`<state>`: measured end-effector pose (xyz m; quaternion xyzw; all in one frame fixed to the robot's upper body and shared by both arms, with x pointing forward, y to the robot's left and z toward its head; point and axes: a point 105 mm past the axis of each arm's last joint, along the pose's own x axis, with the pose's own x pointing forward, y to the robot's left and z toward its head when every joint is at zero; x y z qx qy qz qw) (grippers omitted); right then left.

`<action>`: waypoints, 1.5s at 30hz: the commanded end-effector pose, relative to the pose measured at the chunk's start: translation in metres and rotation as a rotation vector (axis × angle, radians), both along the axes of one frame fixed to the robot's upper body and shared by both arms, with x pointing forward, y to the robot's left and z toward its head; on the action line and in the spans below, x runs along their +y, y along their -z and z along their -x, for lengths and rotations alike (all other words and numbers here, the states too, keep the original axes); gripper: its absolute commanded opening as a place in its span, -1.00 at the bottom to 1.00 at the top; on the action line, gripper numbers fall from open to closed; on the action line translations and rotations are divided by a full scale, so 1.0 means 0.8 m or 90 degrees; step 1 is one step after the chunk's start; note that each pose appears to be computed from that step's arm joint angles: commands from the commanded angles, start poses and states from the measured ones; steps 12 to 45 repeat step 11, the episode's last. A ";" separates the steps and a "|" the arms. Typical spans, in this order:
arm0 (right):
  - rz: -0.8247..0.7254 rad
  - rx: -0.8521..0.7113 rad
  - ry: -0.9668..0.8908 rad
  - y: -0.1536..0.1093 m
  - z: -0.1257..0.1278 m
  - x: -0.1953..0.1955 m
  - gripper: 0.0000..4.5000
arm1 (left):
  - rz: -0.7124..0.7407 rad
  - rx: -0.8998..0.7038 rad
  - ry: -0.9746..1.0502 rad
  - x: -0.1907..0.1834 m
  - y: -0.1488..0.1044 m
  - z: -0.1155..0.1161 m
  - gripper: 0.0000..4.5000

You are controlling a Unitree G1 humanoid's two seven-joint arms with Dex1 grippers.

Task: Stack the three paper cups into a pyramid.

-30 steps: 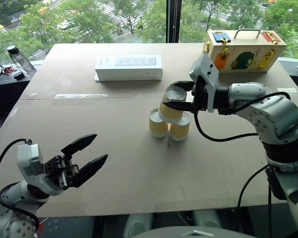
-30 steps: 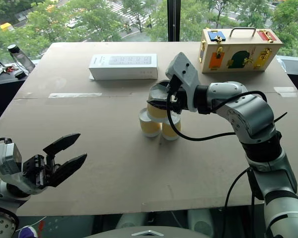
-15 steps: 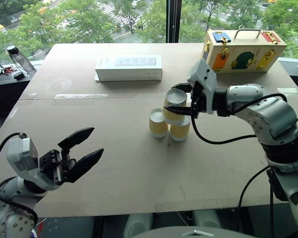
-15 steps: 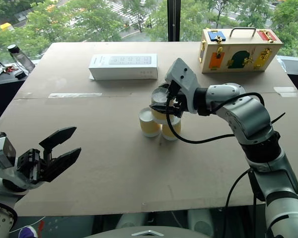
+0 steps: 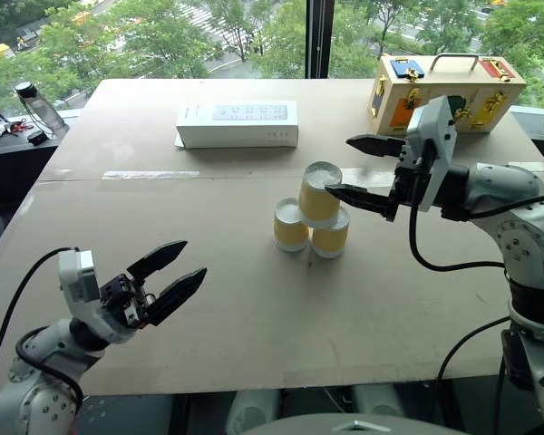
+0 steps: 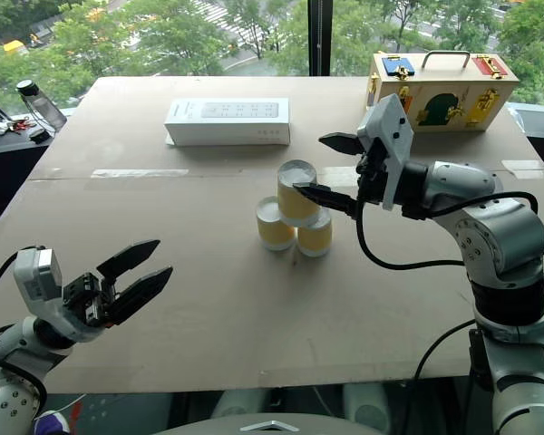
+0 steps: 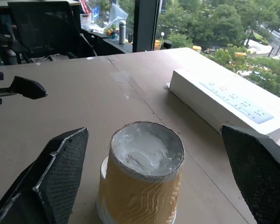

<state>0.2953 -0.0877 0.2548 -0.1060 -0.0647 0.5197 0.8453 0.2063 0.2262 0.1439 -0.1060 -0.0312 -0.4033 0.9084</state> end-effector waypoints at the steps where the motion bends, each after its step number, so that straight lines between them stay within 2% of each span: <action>1: -0.014 -0.023 0.089 0.008 0.018 -0.063 0.98 | -0.066 0.031 -0.067 0.015 0.012 -0.009 1.00; 6: 0.048 0.066 0.175 0.082 0.055 -0.136 0.98 | -0.137 0.078 -0.093 0.027 0.034 -0.009 1.00; 11: 0.102 0.116 0.225 0.135 0.079 -0.177 0.98 | -0.152 0.099 -0.084 0.026 0.043 -0.011 1.00; 45: 0.102 0.116 0.225 0.135 0.079 -0.177 0.98 | -0.152 0.099 -0.084 0.026 0.043 -0.011 1.00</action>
